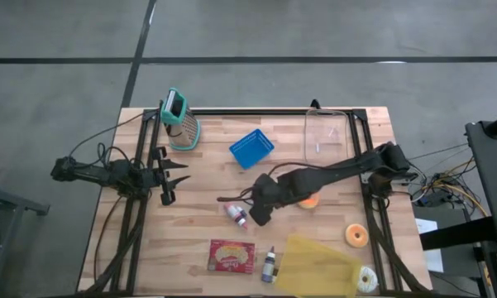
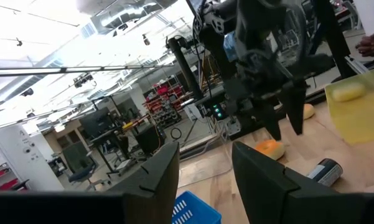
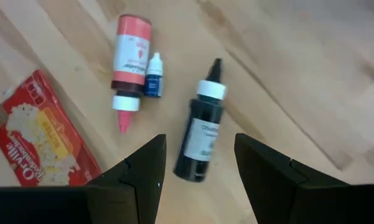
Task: Pick & Place Food Item
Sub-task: Put the big black food coloring into the yellow bin
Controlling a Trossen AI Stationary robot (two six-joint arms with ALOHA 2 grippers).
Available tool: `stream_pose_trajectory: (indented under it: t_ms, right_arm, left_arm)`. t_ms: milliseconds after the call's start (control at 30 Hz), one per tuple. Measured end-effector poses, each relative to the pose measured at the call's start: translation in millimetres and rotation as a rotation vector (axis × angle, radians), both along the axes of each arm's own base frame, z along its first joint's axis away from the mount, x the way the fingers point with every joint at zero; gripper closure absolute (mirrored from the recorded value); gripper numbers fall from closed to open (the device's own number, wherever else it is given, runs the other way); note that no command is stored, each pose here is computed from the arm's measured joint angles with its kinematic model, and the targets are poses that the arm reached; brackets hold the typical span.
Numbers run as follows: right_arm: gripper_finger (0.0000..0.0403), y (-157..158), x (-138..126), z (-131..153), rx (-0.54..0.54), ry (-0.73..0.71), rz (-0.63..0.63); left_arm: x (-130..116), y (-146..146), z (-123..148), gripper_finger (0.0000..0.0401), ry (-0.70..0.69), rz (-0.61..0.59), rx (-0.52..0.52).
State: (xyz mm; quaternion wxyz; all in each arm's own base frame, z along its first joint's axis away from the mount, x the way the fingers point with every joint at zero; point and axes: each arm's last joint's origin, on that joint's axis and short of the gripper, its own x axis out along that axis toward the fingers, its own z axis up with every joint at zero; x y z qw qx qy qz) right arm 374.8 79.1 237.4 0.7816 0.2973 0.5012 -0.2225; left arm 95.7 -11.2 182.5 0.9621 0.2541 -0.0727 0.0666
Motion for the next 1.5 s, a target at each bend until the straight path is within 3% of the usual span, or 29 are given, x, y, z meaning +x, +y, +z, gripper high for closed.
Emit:
stream_pose_trajectory:
  t_ms: [467, 867, 1500]
  right_arm:
    - [0.0216, 2.8, 21.4, -55.1, 0.045, 0.110, 0.007]
    - [0.0216, 2.7, 20.0, -58.1, 0.042, 0.113, 0.006]
    - [0.0216, 2.8, 12.6, -87.0, 0.096, 0.085, 0.013]
  left_arm:
    - [0.1, 0.0, -0.1, 0.0250, 0.002, 0.000, 0.001]
    - [0.3, 0.0, -0.2, 0.0250, 0.003, 0.000, 0.001]
    - [0.2, 0.0, -0.1, 0.0249, 0.003, 0.000, 0.001]
